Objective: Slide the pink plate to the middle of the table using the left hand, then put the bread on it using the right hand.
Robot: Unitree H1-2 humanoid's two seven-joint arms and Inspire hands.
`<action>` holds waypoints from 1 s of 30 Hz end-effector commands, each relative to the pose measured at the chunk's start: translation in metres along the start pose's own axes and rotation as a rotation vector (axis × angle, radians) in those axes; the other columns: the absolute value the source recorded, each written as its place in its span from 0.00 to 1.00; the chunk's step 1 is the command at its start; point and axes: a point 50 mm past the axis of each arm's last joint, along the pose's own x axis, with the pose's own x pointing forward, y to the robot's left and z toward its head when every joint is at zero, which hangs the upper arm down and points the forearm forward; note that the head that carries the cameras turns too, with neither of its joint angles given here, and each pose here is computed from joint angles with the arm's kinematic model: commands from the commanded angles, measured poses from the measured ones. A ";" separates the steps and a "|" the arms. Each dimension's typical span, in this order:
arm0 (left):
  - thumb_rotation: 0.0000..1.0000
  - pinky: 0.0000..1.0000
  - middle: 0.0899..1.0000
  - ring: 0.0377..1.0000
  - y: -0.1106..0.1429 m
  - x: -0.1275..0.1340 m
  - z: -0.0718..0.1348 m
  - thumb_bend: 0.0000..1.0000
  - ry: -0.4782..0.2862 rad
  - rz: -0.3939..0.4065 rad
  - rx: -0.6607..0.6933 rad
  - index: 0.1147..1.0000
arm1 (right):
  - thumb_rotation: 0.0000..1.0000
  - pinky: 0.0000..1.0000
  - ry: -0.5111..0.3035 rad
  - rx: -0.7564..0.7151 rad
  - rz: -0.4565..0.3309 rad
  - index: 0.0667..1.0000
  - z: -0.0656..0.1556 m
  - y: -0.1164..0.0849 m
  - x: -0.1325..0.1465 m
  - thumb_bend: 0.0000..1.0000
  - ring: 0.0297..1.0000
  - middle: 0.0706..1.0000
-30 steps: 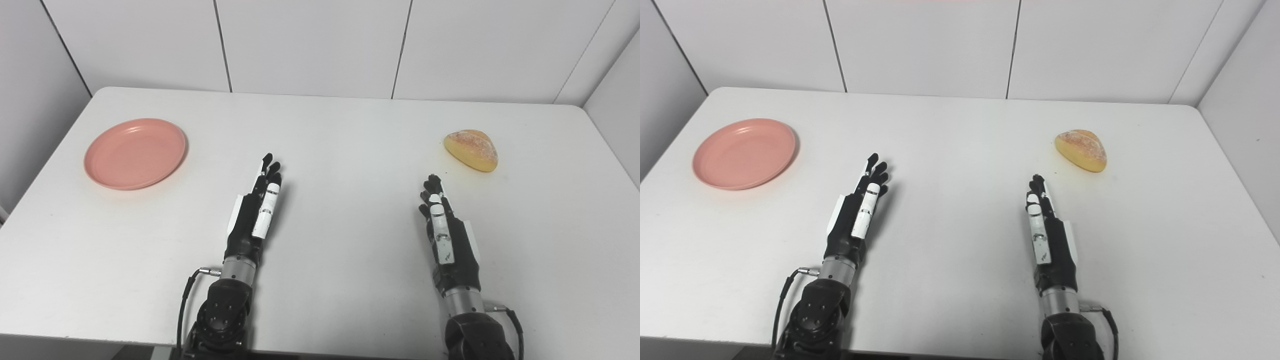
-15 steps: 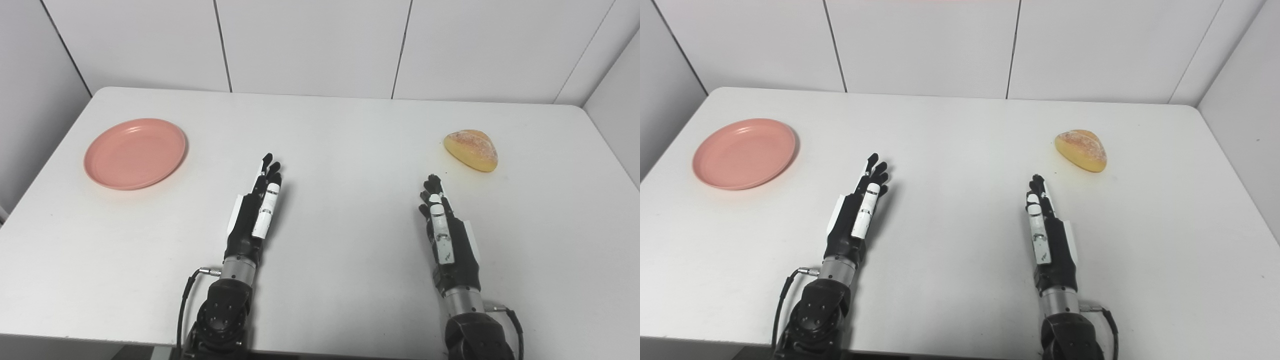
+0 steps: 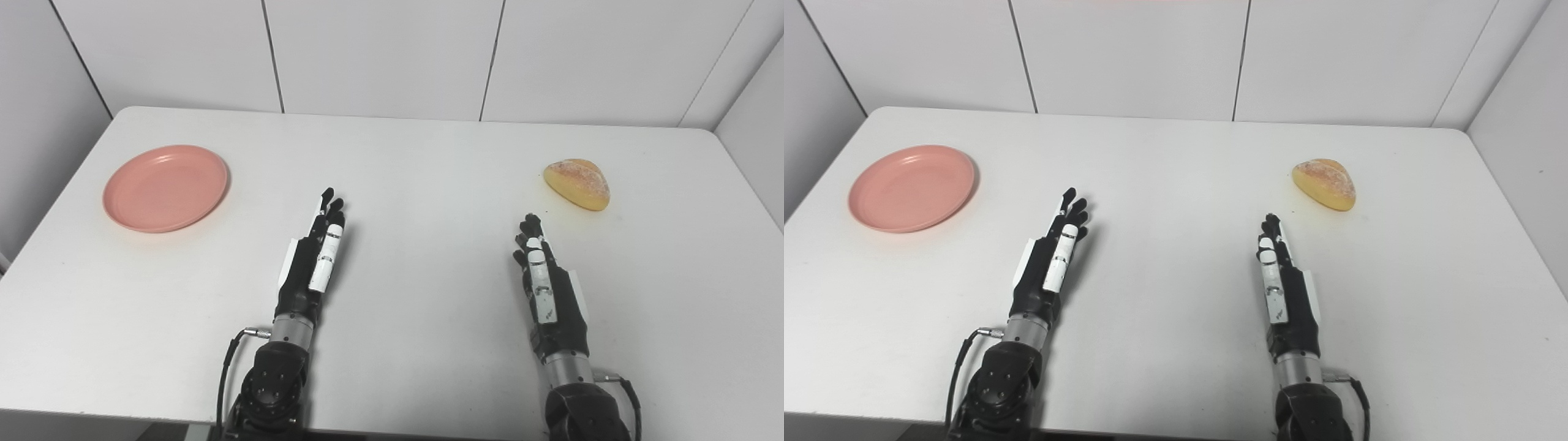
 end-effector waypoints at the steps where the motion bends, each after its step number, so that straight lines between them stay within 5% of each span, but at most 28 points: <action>1: 1.00 0.96 0.97 0.96 -0.006 0.008 0.010 0.37 -0.034 -0.023 -0.008 0.97 | 1.00 0.99 -0.046 -0.004 0.010 0.97 0.007 0.002 0.004 0.20 0.97 0.97; 20: 1.00 0.93 0.97 0.96 -0.046 0.026 -0.023 0.36 -0.038 -0.036 0.024 0.97 | 1.00 1.00 -0.056 0.011 0.055 1.00 -0.014 -0.036 0.009 0.18 1.00 1.00; 30: 1.00 0.94 0.97 0.97 -0.051 0.031 -0.032 0.39 -0.065 -0.031 0.027 0.97 | 1.00 1.00 -0.054 0.036 0.059 1.00 -0.013 -0.037 0.009 0.12 1.00 1.00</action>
